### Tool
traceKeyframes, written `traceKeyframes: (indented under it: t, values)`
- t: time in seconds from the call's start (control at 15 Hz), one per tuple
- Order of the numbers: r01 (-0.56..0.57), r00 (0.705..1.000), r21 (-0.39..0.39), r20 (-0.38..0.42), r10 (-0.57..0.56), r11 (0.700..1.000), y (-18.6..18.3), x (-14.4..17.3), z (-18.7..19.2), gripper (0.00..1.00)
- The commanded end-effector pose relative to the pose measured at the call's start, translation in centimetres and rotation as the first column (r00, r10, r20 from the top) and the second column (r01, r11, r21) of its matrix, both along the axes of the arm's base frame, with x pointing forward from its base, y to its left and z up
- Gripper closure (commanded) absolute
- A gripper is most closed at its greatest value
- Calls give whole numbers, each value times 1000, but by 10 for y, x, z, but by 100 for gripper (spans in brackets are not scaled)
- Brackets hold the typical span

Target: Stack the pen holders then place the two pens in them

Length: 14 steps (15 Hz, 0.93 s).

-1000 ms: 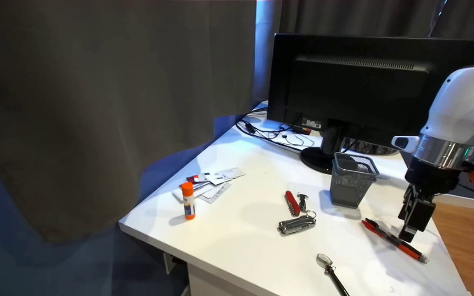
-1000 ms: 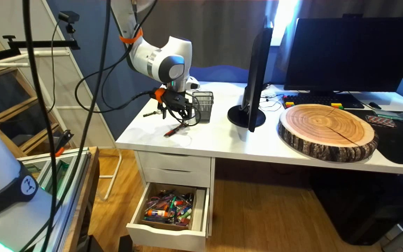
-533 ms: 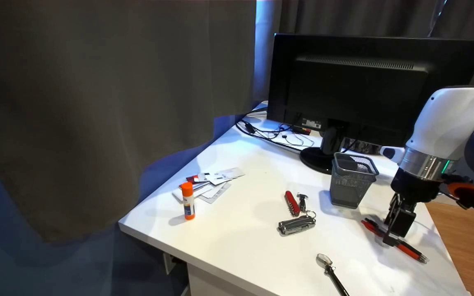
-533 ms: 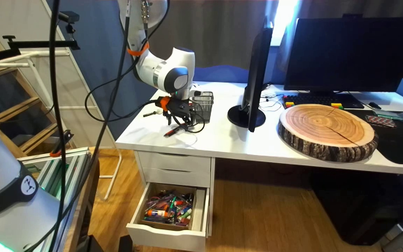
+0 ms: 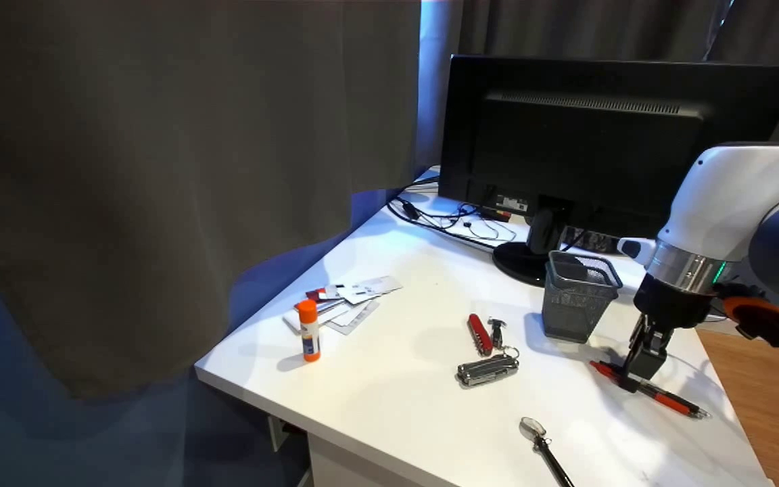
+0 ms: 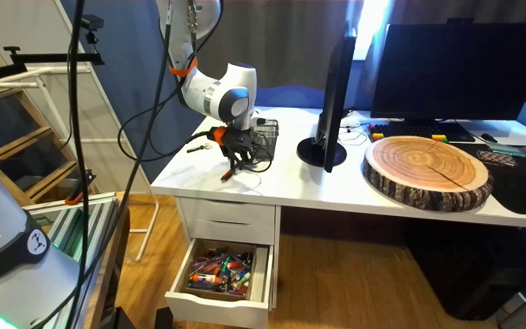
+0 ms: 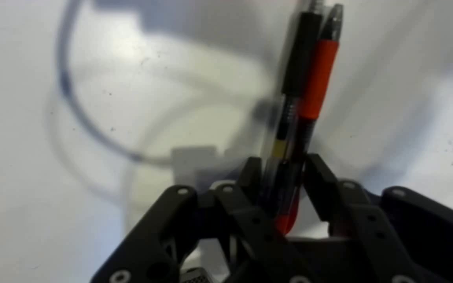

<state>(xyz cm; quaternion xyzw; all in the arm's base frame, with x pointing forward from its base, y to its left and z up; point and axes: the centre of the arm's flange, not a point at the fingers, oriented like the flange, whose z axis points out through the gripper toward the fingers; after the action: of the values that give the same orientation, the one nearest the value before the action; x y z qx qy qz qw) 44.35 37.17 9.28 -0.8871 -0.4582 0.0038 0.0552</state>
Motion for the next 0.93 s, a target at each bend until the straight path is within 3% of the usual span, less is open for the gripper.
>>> traceKeyframes:
  t: [0.0, 0.13, 0.87]
  values:
    - [-2, 1000, -8, 17, 2, 1000, 6, 2, -8, 95]
    - [-24, 1000, -16, 3, 24, 1000, 4, 1, -5, 100]
    - [-54, 998, -77, 6, 55, 996, -17, -9, 81, 96]
